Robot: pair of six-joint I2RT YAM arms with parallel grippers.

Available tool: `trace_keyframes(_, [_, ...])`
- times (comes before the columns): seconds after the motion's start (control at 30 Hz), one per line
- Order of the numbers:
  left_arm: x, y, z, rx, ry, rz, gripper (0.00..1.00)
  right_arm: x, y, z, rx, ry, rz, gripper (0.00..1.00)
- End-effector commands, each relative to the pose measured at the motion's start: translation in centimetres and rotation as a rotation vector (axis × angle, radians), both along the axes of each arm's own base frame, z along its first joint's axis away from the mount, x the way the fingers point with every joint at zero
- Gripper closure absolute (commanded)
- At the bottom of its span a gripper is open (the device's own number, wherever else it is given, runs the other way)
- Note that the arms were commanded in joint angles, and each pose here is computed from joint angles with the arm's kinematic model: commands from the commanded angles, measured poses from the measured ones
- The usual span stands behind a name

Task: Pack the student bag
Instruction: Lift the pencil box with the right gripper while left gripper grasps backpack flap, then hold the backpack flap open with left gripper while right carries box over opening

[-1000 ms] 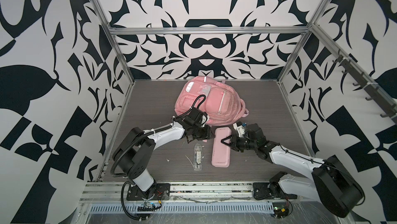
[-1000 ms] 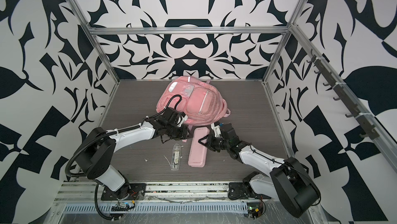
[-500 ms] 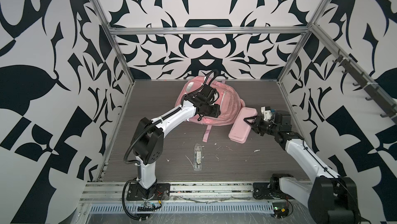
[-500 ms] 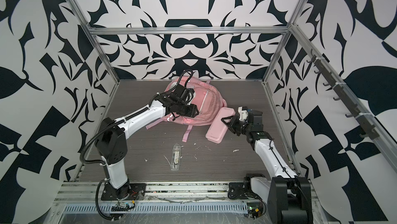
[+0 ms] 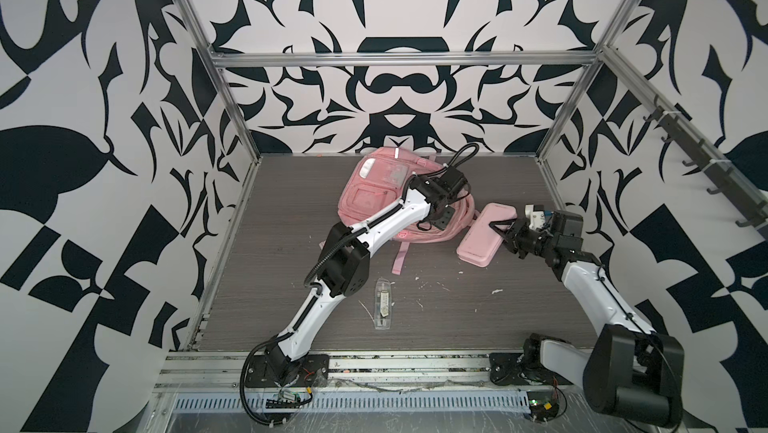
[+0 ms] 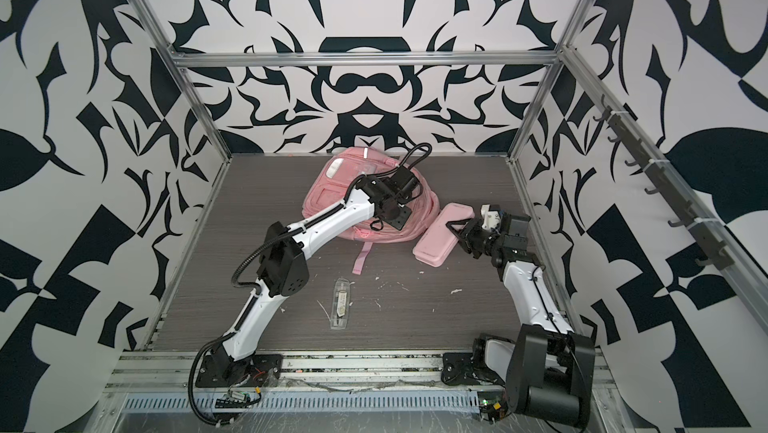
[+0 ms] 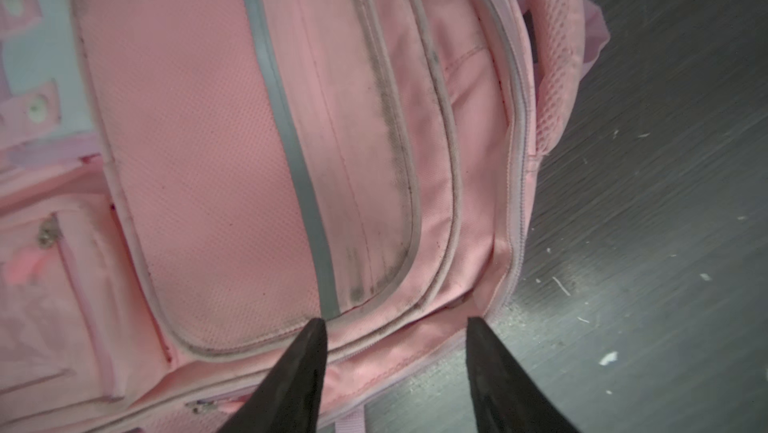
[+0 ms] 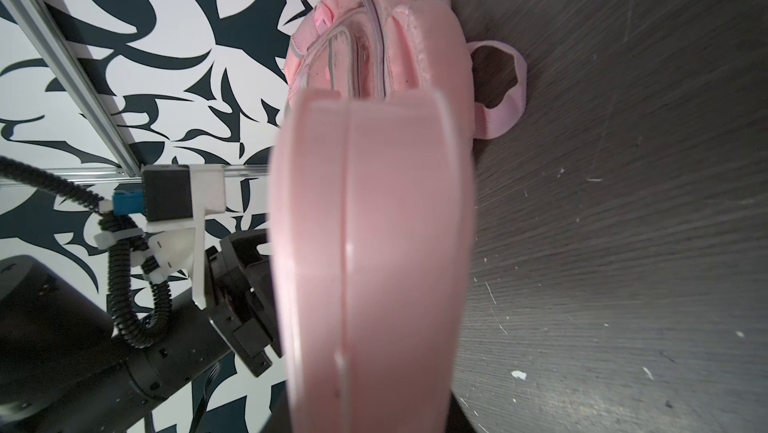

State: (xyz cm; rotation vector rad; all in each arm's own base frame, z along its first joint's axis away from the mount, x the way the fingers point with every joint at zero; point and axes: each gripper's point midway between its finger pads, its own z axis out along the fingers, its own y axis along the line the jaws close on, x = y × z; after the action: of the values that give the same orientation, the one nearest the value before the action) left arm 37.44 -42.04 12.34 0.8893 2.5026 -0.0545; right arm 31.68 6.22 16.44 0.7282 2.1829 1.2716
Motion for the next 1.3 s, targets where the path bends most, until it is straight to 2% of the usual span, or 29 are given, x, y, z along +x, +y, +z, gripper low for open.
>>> trace_keyframes(0.0, [-0.1, 1.2, -0.5, 0.196, -0.076, -0.045, 0.41, -0.4, 0.1, 1.5, -0.038, -0.056, 0.024, 0.9])
trace_keyframes(0.1, [0.0, 0.5, -1.5, 0.222, -0.092, -0.062, 0.41, -0.8, 0.2, 1.2, -0.038, -0.051, 0.03, 0.9])
trace_keyframes(0.3, [1.9, 0.9, -2.2, 0.317, -0.207, -0.052, 0.4, -1.5, 0.1, 1.3, -0.079, -0.053, 0.035, 0.9])
trace_keyframes(0.63, [2.7, 0.5, -4.6, 0.359, -0.226, -0.07, 0.42, -1.9, 0.2, 1.6, -0.082, -0.06, 0.041, 0.9])
trace_keyframes(0.77, [2.9, 0.6, -3.6, 0.343, -0.249, -0.056, 0.58, -1.9, 0.3, 1.6, -0.078, -0.06, 0.046, 0.9])
trace_keyframes(0.97, [3.3, 1.0, 0.5, 0.277, -0.306, -0.029, 0.94, -1.7, 0.7, 1.9, -0.056, -0.076, 0.06, 0.91])
trace_keyframes(1.03, [3.1, 1.1, 2.2, 0.242, -0.321, -0.028, 1.0, -1.5, 1.0, 2.1, -0.054, -0.086, 0.071, 0.91])
trace_keyframes(1.27, [2.1, 2.3, 9.4, 0.113, -0.382, -0.005, 1.0, -0.4, 2.6, 3.2, -0.064, -0.119, 0.109, 0.92])
